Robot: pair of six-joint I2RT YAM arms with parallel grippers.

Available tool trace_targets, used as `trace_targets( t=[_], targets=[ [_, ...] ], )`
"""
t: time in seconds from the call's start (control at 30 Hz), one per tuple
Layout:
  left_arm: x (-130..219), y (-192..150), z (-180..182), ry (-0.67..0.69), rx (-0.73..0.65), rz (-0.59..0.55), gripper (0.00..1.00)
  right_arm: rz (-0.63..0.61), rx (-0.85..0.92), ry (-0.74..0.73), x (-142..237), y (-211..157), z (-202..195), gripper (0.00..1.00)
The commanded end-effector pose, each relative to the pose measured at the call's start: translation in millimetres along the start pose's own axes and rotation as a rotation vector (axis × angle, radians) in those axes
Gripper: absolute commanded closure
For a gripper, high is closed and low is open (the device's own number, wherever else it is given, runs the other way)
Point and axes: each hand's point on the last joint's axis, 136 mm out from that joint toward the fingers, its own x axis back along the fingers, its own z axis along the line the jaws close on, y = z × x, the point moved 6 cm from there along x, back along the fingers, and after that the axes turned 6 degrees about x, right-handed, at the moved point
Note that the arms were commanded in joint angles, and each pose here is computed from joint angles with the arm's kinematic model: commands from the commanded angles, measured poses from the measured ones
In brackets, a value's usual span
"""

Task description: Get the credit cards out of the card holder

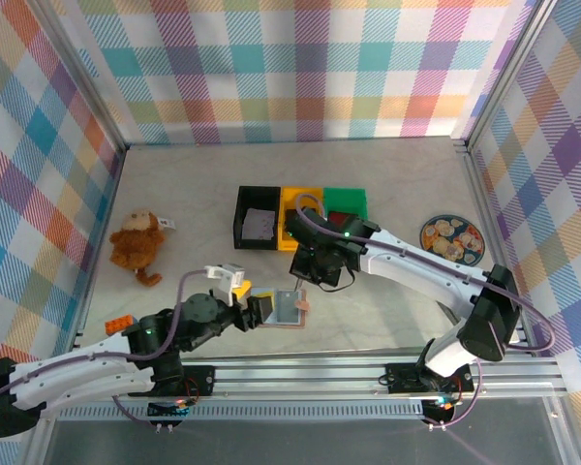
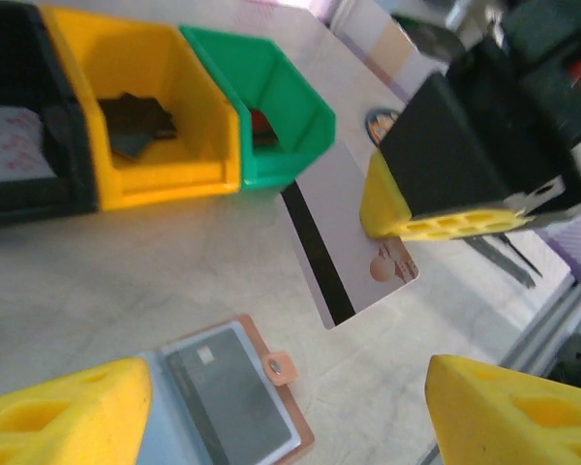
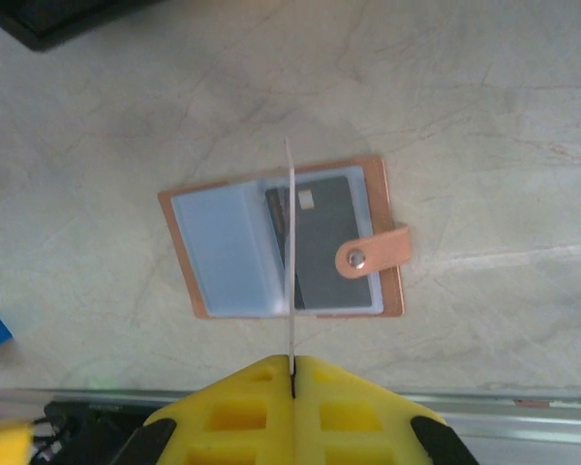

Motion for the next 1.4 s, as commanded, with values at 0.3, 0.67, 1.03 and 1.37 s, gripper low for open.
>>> trace_targets(
  t=[0.3,0.67,1.03,1.37],
  targets=[
    [83.1,55.8,43.7,0.308,0.172,-0.200,0.11,-0.160,-0.198,0.053,0.2,34.1,39.4,1.00],
    [118.8,68.5,68.4,0.415,0.211,-0.308,0.08,-0.338,-0.140,0.269,-4.6,52.2,85.3,1.00],
    [123.8,72.3,74.8,0.527,0.174,-0.309,0.00,-0.427,-0.166,0.417,-14.3,54.5,83.2,1.00],
    [87.6,77.3,48.6,0.549,0.072,-0.209,0.00,-0.508,-0.231,0.496,-13.3,71.4,99.0,1.00]
  ],
)
